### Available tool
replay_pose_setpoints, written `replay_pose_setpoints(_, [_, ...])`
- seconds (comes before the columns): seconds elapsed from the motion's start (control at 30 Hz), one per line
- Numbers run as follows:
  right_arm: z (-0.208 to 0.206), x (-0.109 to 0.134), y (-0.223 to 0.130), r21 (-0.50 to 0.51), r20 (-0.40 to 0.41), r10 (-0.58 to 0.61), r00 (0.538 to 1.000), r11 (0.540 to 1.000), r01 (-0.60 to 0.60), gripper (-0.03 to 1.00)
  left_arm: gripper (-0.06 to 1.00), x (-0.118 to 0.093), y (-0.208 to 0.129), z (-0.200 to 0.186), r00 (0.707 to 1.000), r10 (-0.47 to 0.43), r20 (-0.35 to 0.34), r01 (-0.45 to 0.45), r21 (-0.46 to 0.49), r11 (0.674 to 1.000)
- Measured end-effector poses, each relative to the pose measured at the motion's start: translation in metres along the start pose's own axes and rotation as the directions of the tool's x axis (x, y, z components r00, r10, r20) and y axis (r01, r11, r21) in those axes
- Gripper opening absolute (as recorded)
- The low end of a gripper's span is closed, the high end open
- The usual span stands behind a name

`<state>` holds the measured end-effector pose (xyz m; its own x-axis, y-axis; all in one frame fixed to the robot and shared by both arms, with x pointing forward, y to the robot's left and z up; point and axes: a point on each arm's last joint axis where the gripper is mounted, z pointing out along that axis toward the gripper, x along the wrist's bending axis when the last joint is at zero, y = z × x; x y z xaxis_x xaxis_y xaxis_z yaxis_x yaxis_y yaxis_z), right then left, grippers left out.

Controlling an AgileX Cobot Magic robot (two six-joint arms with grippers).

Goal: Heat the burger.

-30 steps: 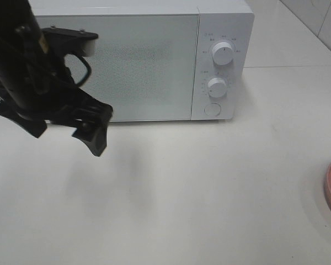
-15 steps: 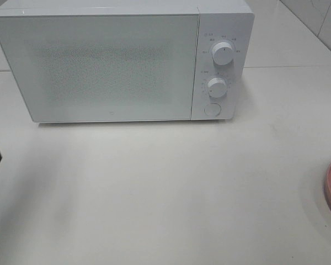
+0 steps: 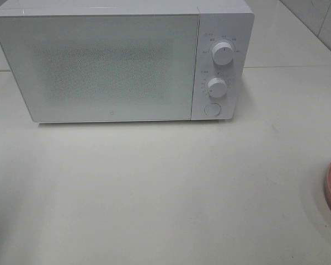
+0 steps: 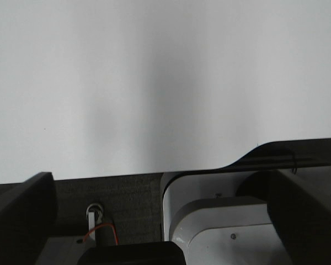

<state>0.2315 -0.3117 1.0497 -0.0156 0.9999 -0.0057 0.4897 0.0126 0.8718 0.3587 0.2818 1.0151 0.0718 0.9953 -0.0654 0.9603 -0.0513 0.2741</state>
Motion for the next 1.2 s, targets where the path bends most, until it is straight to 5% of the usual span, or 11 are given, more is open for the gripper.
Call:
replay_pose_setpoints(0.43, [0.0,0.0,0.0,0.0,0.0,0.0,1.0,1.0,0.0,0.75,0.98,0.004,-0.044,-0.041,0.999,0.031,-0.02,-0.037,-0.361,0.932])
replay_pose_setpoints(0.5, [0.0,0.0,0.0,0.0,0.0,0.0,1.0,1.0,0.0,0.75,0.98,0.005,-0.059,-0.053,0.999,0.033,-0.015,-0.036,-0.473,0.88])
replay_pose_setpoints(0.67, [0.0,0.0,0.0,0.0,0.0,0.0,1.0,1.0,0.0,0.75,0.98,0.006,-0.075,-0.062,1.0,0.012,-0.016,-0.019,-0.573,0.819])
replay_pose_setpoints(0.7, [0.0,0.0,0.0,0.0,0.0,0.0,1.0,1.0,0.0,0.75,0.98,0.007,-0.083,-0.066,0.999,-0.024,-0.024,0.004,-0.622,0.783])
replay_pose_setpoints(0.97, [0.0,0.0,0.0,0.0,0.0,0.0,1.0,1.0,0.0,0.75,0.98,0.006,-0.11,-0.075,0.989,-0.14,-0.054,0.051,-0.755,0.653])
replay_pose_setpoints(1.2, [0.0,0.0,0.0,0.0,0.0,0.0,1.0,1.0,0.0,0.75,0.98,0.006,-0.111,-0.075,0.988,-0.143,-0.053,0.053,-0.759,0.649])
